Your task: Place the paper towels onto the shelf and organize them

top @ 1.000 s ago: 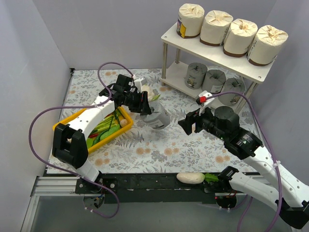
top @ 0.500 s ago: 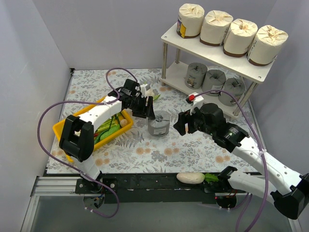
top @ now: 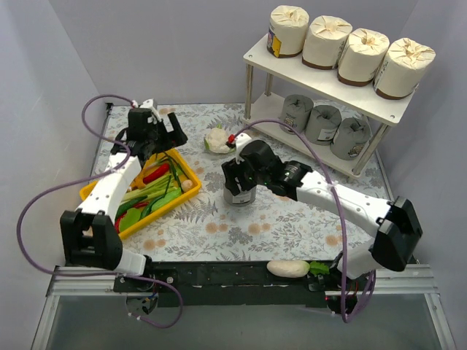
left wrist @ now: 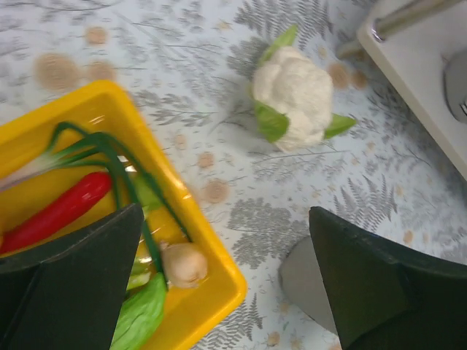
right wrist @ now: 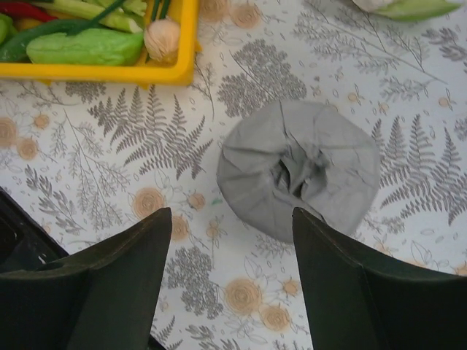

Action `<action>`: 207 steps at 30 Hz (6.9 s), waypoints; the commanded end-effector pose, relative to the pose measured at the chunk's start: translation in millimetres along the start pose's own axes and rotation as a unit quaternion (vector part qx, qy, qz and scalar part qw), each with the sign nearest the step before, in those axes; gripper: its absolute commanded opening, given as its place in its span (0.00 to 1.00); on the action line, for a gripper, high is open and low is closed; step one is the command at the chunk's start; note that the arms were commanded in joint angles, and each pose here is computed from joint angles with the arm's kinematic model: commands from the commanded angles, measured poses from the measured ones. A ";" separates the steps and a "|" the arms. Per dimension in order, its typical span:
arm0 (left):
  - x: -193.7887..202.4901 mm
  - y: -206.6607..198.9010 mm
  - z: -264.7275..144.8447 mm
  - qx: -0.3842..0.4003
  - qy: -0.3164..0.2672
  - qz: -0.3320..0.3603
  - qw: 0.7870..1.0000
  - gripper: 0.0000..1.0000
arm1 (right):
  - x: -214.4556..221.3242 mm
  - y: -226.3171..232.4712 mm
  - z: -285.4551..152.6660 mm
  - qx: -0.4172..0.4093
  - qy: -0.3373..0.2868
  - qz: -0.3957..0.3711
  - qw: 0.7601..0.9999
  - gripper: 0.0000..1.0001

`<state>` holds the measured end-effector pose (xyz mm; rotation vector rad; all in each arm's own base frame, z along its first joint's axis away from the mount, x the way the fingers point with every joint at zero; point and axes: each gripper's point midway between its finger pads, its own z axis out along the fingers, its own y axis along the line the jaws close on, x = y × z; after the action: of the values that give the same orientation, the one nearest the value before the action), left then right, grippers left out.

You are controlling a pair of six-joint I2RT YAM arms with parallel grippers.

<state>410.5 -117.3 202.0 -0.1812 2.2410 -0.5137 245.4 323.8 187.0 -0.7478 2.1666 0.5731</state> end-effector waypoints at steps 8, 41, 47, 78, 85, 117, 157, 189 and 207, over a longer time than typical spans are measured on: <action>-28.6 55.0 -84.2 -0.138 -0.225 -0.024 0.964 0.98 | -13.8 2.9 55.6 0.076 0.056 -0.007 0.995 0.71; -25.8 50.3 -94.3 -0.143 -0.246 -0.016 0.958 0.98 | 17.5 -15.9 87.6 0.144 0.142 -0.019 0.979 0.63; -24.1 48.4 -91.3 -0.138 -0.240 -0.013 0.961 0.98 | 4.3 -18.5 74.3 0.124 0.134 -0.105 0.978 0.50; -22.3 43.0 -91.5 -0.131 -0.241 -0.013 0.961 0.98 | -143.4 -187.3 69.9 0.142 0.000 -0.489 0.861 0.52; -21.0 40.5 -90.1 -0.128 -0.238 -0.010 0.963 0.98 | -149.9 -206.7 85.2 0.151 -0.002 -0.514 0.844 0.53; -23.2 36.8 -93.0 -0.119 -0.242 -0.012 0.963 0.98 | -169.8 -280.3 96.3 0.248 0.015 -0.509 0.824 0.50; -21.5 -2.6 -98.7 -0.010 -0.240 0.026 0.970 0.98 | -181.3 -200.0 23.4 0.262 -0.110 -0.397 0.873 0.75; 50.8 -145.2 -172.6 0.326 -0.246 0.204 0.890 0.98 | -41.2 -64.8 -148.1 0.054 -0.302 0.086 0.948 0.99; 44.8 -139.4 -174.3 0.308 -0.263 0.201 0.892 0.98 | -55.3 -79.0 -156.7 0.097 -0.319 0.095 0.938 0.98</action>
<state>245.1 -208.5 327.3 0.4268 1.4724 -0.8313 242.9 192.1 283.8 -0.2467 1.7275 0.5767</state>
